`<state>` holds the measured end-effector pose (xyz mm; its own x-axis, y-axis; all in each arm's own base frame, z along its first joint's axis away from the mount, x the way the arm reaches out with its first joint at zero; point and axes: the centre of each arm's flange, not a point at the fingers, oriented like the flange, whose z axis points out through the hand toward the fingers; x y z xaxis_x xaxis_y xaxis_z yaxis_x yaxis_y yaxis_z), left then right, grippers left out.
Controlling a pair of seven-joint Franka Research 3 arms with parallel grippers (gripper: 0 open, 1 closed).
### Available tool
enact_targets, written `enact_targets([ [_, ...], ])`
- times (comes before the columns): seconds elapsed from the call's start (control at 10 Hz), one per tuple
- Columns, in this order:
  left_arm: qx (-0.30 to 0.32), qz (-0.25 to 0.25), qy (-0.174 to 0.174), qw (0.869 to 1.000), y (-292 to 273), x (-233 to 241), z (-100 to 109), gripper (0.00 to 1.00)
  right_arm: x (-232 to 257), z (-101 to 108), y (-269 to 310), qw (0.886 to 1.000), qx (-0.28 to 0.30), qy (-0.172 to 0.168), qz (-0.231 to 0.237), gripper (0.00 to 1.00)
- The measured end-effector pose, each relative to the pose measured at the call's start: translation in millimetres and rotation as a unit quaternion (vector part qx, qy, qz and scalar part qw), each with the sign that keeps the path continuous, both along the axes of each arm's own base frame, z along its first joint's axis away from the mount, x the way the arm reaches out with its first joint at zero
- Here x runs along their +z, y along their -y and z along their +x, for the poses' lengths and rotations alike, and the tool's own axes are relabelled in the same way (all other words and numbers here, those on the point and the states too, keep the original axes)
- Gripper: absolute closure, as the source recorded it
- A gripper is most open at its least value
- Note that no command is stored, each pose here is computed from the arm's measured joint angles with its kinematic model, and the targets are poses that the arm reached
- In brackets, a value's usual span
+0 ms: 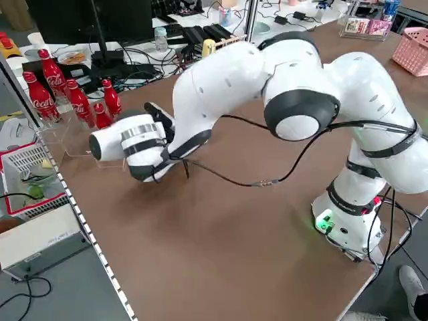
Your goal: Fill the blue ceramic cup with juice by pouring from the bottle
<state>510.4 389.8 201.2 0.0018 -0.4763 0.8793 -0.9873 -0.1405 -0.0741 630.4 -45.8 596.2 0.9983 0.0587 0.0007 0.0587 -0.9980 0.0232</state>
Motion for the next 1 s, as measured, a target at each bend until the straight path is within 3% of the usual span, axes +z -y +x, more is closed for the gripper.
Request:
enact_targets([
  [0.3, 0.005, 0.053, -0.021, 0.998, 14.8, 90.9, 28.2, 0.0, 0.4, 0.6, -0.4, 1.0, 0.0, 0.003, 0.0, 0.0],
  [0.6, 0.005, 0.122, -0.053, 0.991, 70.7, 180.1, 62.9, 0.0, 0.5, 1.2, -3.3, 1.0, 0.003, 0.004, 0.0, 0.0],
  [1.0, 0.045, 0.23, -0.132, 0.963, 172.3, 264.4, 99.3, 0.0, 0.0, 1.3, -5.0, 1.0, 0.004, 0.004, 0.0, 0.0],
])
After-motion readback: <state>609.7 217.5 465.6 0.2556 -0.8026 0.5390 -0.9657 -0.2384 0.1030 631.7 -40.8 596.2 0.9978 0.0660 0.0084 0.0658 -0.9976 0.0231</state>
